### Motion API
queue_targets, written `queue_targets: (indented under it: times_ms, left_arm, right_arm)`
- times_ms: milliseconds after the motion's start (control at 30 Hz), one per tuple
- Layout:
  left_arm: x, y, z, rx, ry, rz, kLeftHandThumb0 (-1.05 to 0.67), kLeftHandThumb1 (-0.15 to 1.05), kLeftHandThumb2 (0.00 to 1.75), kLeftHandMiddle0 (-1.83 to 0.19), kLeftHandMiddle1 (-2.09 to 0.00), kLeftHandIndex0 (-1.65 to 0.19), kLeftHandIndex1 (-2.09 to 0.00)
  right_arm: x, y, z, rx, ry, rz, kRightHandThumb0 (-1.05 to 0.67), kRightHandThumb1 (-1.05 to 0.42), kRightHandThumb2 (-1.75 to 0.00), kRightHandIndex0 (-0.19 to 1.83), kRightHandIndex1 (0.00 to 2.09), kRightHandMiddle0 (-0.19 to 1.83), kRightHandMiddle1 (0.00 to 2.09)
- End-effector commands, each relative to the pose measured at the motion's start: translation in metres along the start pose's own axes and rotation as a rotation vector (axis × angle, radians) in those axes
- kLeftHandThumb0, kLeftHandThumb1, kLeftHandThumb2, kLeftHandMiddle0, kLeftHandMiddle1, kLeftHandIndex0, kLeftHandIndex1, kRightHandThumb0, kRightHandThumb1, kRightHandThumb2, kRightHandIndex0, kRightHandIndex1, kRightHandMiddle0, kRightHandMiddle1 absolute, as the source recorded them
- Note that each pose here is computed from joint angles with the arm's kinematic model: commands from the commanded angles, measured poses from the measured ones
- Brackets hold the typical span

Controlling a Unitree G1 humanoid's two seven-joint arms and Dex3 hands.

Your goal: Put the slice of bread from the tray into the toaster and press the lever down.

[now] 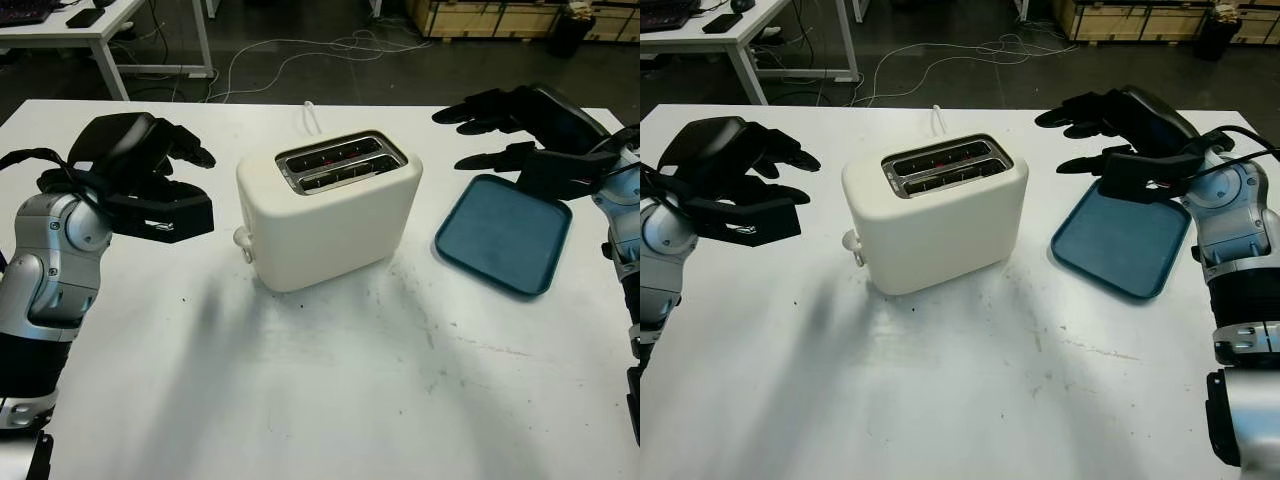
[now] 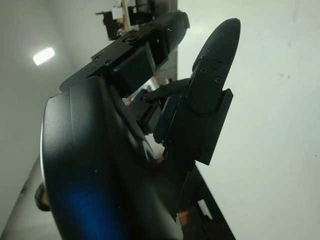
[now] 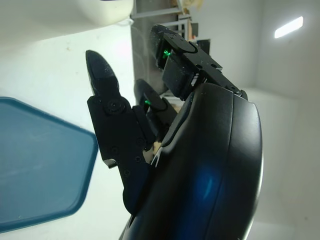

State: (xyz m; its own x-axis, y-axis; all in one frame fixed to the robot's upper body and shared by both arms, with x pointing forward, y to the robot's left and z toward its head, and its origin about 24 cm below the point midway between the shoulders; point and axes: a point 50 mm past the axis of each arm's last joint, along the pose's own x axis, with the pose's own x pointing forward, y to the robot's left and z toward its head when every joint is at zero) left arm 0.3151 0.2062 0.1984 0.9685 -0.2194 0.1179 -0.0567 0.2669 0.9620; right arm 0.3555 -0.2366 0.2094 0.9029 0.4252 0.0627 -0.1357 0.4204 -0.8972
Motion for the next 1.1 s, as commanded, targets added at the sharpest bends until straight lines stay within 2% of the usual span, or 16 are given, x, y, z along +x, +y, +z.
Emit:
queue_targets:
  times_ms: [0,300,533,1067]
  left_arm:
    - [0.002,0.001,0.003,0.002,-0.015,0.016,-0.62,0.77,0.01,-0.84,-0.85,-1.09,-0.03]
    - [0.003,-0.003,0.001,0.000,-0.008,0.021,-0.62,0.79,0.00,-0.80,-0.92,-1.09,-0.02]
    - [0.003,-0.003,0.000,0.006,-0.002,0.028,-0.63,0.80,0.00,-0.77,-0.95,-1.07,-0.01]
    - [0.003,-0.001,0.002,-0.003,-0.002,0.035,-0.62,0.80,0.00,-0.75,-0.92,-1.06,-0.01]
  right_arm:
    - [-0.001,0.000,0.002,-0.010,-0.023,-0.003,-0.17,-0.75,0.00,0.76,0.01,0.69,0.00]
    - [-0.003,-0.002,0.001,-0.045,-0.001,-0.008,-0.18,-0.76,0.00,0.76,0.00,0.68,0.00]
    - [-0.002,-0.007,0.001,-0.056,0.006,-0.011,-0.25,-0.77,0.00,0.77,0.01,0.69,0.00]
    - [-0.004,-0.012,0.002,-0.054,0.022,-0.028,-0.32,-0.78,0.00,0.74,0.00,0.68,0.00]
